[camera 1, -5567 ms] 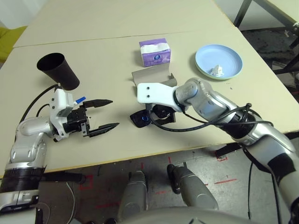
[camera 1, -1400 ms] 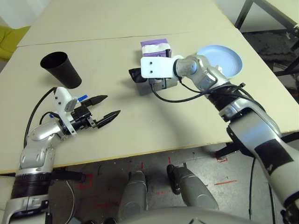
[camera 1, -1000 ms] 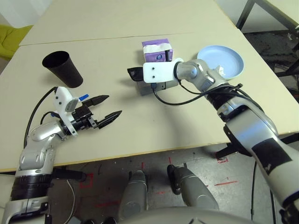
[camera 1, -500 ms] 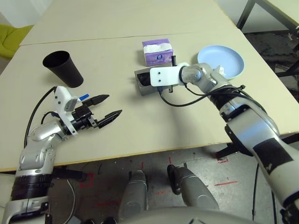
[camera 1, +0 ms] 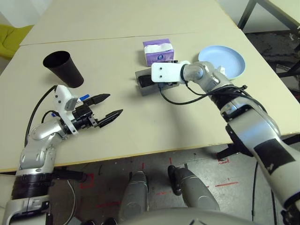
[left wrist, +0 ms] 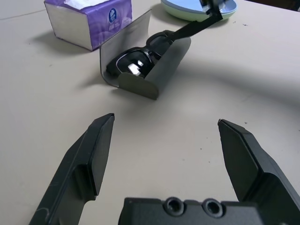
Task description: Organize and tidy the items on the table.
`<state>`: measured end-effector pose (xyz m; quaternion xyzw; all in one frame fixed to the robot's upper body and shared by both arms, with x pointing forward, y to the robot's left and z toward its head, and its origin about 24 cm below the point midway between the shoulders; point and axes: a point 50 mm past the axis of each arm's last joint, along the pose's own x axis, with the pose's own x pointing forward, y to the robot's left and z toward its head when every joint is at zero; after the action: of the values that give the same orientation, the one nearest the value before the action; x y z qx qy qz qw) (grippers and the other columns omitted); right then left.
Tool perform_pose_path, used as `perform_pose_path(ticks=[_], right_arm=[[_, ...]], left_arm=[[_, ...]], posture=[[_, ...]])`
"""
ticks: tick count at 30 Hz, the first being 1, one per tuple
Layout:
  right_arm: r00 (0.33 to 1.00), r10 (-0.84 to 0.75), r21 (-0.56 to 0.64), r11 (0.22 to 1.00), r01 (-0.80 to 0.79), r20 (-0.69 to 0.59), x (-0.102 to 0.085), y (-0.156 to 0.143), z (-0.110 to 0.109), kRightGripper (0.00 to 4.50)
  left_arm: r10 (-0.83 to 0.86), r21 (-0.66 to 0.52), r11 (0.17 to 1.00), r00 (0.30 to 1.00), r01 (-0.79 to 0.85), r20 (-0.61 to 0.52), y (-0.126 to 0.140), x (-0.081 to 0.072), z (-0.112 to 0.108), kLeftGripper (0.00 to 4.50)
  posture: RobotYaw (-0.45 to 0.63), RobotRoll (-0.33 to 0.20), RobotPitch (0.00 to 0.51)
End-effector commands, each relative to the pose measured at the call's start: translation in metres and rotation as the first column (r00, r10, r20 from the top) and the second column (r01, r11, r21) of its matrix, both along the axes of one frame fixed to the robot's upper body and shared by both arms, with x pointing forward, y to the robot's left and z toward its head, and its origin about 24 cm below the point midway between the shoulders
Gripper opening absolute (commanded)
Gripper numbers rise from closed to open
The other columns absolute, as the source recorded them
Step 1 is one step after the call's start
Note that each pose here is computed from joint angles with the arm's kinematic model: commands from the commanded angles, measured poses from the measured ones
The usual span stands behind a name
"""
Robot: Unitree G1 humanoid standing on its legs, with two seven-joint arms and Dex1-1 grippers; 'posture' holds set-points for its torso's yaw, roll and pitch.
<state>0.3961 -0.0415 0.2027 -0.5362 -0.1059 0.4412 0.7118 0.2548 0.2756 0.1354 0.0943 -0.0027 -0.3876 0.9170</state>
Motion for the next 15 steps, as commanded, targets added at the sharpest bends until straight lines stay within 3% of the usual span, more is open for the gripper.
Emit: perform_pose_path(ticks=[1,4,8,13,14,15], right_arm=[[1.0,-0.026,0.229,0.973,0.028,-0.01,0.003,-0.006,0.04,4.47],[0.997,-0.037,0.457,0.887,0.067,-0.074,0.003,-0.02,0.069,4.47],[0.983,-0.028,0.71,0.688,0.152,-0.183,-0.006,-0.06,0.092,4.47],[0.954,0.087,0.859,0.463,0.217,-0.288,-0.051,-0.117,0.063,4.47],[0.955,0.092,0.866,0.453,0.213,-0.283,-0.062,-0.127,0.054,4.47],[0.947,0.063,0.833,0.496,0.243,-0.314,-0.075,-0.138,0.036,4.47]], left_arm=[[0.006,0.001,1.0,1.0,-0.006,-0.011,-0.001,0.005,-0.005,4.5],[0.051,-0.026,0.998,0.999,-0.05,0.008,-0.002,0.013,-0.003,4.5],[0.165,-0.06,0.985,0.985,-0.162,0.054,-0.005,0.028,0.001,4.5],[0.288,-0.072,0.956,0.955,-0.283,0.072,-0.008,0.048,0.003,4.5],[0.304,-0.073,0.952,0.95,-0.299,0.07,-0.009,0.052,0.003,4.5],[0.319,-0.073,0.947,0.945,-0.314,0.069,-0.01,0.056,0.003,4.5]], posture=[[-0.08,0.0,0.188],[-0.08,0.0,0.19],[-0.08,0.0,0.196],[-0.09,0.0,0.203],[-0.1,0.0,0.204],[-0.1,0.0,0.204]])
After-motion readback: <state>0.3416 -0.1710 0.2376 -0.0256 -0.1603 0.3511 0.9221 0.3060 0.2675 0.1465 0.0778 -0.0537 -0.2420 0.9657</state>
